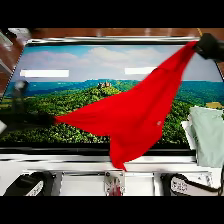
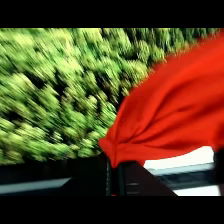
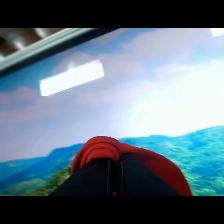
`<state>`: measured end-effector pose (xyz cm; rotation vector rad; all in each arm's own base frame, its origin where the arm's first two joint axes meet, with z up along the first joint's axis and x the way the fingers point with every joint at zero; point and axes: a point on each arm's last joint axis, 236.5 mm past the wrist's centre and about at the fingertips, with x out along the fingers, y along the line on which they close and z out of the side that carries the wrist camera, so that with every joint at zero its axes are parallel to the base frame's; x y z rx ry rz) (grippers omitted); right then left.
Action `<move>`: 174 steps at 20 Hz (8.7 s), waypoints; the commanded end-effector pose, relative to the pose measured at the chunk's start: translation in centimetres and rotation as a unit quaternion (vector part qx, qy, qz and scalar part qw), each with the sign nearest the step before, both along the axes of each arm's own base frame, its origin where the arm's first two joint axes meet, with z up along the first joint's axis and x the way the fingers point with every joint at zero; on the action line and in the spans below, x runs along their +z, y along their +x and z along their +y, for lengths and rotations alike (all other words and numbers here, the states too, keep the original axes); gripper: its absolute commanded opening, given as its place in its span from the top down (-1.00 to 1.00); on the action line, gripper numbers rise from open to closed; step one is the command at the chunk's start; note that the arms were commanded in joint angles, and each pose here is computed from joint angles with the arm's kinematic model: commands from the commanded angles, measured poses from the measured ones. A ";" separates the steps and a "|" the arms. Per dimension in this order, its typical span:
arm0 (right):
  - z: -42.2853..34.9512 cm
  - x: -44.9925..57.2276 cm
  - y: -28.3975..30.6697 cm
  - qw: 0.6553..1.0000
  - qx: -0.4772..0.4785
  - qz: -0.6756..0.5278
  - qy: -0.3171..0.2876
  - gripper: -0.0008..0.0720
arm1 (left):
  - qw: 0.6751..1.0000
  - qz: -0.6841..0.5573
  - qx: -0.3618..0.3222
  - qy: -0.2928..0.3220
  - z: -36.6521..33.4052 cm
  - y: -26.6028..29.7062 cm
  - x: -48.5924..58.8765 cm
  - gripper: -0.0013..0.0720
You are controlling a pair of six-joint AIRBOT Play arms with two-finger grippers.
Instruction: Fold the shirts.
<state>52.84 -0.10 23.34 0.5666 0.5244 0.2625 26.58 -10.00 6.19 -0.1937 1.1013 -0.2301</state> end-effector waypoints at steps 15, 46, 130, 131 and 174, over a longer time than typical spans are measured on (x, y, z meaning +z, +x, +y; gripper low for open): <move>1.3 -20.1 -20.6 0.878 0.141 0.453 -0.068 -0.81 | 0.993 0.073 -0.016 -0.094 -5.4 -4.6 -8.9 0.85; 8.3 2.4 -13.9 0.980 0.076 -0.117 -0.143 0.80 | 0.973 -0.219 -0.015 -0.068 -2.3 5.2 14.5 0.85; -3.2 -26.9 -25.2 0.858 0.106 0.503 0.009 -0.72 | 0.909 0.351 0.147 -0.172 8.0 -12.1 -17.0 -0.82; -3.1 -27.0 -25.2 0.857 0.106 0.504 0.009 -0.72 | 0.906 0.357 0.147 -0.174 7.9 -12.1 -17.2 -0.82; 6.1 -24.2 -15.7 0.934 0.099 0.337 -0.059 0.81 | 0.966 0.111 0.168 -0.160 11.1 4.0 -10.2 0.86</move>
